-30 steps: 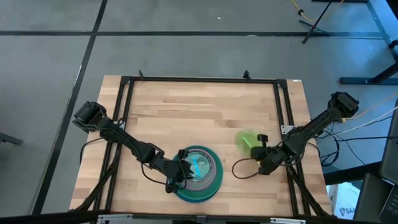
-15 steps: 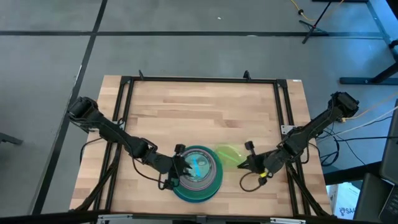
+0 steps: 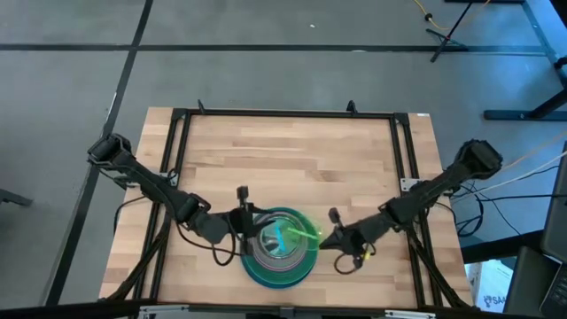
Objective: Stack plastic plates
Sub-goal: Stack the green plate on the blue plate, then return to Home Position
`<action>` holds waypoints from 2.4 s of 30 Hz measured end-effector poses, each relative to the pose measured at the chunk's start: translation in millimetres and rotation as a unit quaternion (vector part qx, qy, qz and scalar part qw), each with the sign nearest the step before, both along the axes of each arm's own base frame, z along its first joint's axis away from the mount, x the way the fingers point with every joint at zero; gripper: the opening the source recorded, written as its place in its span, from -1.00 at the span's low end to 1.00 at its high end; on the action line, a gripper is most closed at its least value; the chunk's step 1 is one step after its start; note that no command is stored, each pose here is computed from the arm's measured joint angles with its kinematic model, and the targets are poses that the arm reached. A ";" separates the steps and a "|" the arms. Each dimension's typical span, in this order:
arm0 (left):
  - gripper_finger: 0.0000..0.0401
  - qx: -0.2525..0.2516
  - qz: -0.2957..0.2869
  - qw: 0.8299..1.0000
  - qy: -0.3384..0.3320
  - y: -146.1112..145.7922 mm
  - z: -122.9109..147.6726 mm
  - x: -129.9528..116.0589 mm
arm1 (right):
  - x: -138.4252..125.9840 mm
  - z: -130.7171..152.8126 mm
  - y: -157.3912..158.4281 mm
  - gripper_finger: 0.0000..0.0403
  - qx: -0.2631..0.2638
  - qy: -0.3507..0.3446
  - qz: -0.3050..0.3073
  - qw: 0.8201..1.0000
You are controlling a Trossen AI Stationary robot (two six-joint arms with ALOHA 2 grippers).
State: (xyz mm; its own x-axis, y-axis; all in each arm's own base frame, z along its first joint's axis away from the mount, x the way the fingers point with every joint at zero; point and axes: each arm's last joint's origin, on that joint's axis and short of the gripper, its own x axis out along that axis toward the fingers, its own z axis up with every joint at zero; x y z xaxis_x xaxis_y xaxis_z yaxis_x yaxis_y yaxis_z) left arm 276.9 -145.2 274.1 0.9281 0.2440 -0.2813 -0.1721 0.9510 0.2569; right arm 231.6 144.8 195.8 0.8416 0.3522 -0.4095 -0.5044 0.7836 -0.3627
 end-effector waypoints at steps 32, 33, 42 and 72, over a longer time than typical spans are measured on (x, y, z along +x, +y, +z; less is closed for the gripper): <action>-0.51 0.001 0.004 1.000 0.005 1.6 -1.4 0.5 | 71.0 -34.1 -5.0 -0.82 0.006 0.067 -0.016 0.998; -0.51 0.001 0.004 1.000 0.005 1.7 -1.4 0.5 | 71.0 -34.1 -5.0 -0.77 0.006 0.067 -0.016 0.998; -0.51 0.003 0.004 1.000 0.007 1.7 -1.7 0.5 | 71.2 -33.1 -4.1 -0.49 0.009 0.063 -0.015 0.998; -0.51 -0.088 -0.053 0.994 -0.023 100.2 -70.0 -36.2 | -53.1 4.6 -71.5 -0.74 0.022 0.124 -0.210 0.969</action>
